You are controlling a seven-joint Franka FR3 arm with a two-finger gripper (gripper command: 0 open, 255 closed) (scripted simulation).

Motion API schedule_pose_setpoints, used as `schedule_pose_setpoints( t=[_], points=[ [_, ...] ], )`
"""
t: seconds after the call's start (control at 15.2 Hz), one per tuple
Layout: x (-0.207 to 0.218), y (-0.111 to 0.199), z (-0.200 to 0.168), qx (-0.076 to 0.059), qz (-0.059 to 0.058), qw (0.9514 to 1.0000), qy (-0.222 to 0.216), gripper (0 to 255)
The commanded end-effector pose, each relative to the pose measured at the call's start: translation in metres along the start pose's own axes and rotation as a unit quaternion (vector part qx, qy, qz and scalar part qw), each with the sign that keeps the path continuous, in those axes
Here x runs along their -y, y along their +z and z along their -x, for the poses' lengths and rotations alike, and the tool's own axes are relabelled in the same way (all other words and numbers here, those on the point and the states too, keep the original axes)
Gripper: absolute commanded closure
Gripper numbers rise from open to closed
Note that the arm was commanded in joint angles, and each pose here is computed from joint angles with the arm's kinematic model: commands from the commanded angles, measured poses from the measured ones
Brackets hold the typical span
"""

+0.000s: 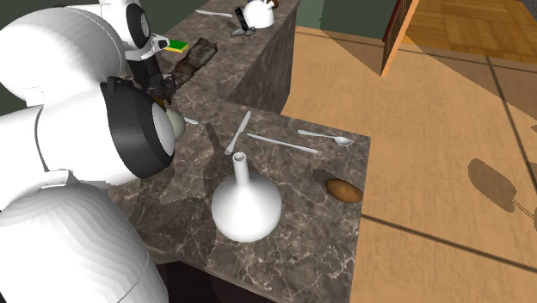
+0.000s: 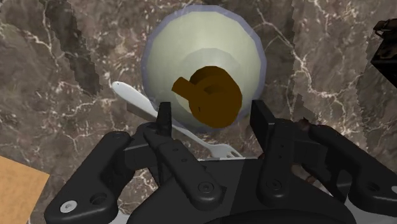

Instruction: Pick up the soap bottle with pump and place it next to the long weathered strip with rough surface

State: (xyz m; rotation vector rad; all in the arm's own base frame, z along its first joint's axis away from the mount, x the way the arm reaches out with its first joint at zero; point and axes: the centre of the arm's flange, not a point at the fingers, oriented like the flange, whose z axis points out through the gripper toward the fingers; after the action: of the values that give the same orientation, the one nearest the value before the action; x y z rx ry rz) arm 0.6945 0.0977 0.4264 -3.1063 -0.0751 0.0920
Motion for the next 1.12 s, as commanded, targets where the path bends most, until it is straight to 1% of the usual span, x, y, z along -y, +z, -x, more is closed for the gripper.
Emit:
schedule_pose_setpoints(
  t=[0.0, 0.26, 0.53, 1.06],
  points=[
    [0.0, 0.0, 0.0, 0.0, 0.0, 1.0, 0.0, 0],
    [0.0, 0.0, 0.0, 0.0, 0.0, 1.0, 0.0, 0],
    [0.0, -0.05, 0.0, 0.0, 0.0, 1.0, 0.0, 0],
    [0.0, -0.05, 0.0, 0.0, 0.0, 1.0, 0.0, 0]
  ],
)
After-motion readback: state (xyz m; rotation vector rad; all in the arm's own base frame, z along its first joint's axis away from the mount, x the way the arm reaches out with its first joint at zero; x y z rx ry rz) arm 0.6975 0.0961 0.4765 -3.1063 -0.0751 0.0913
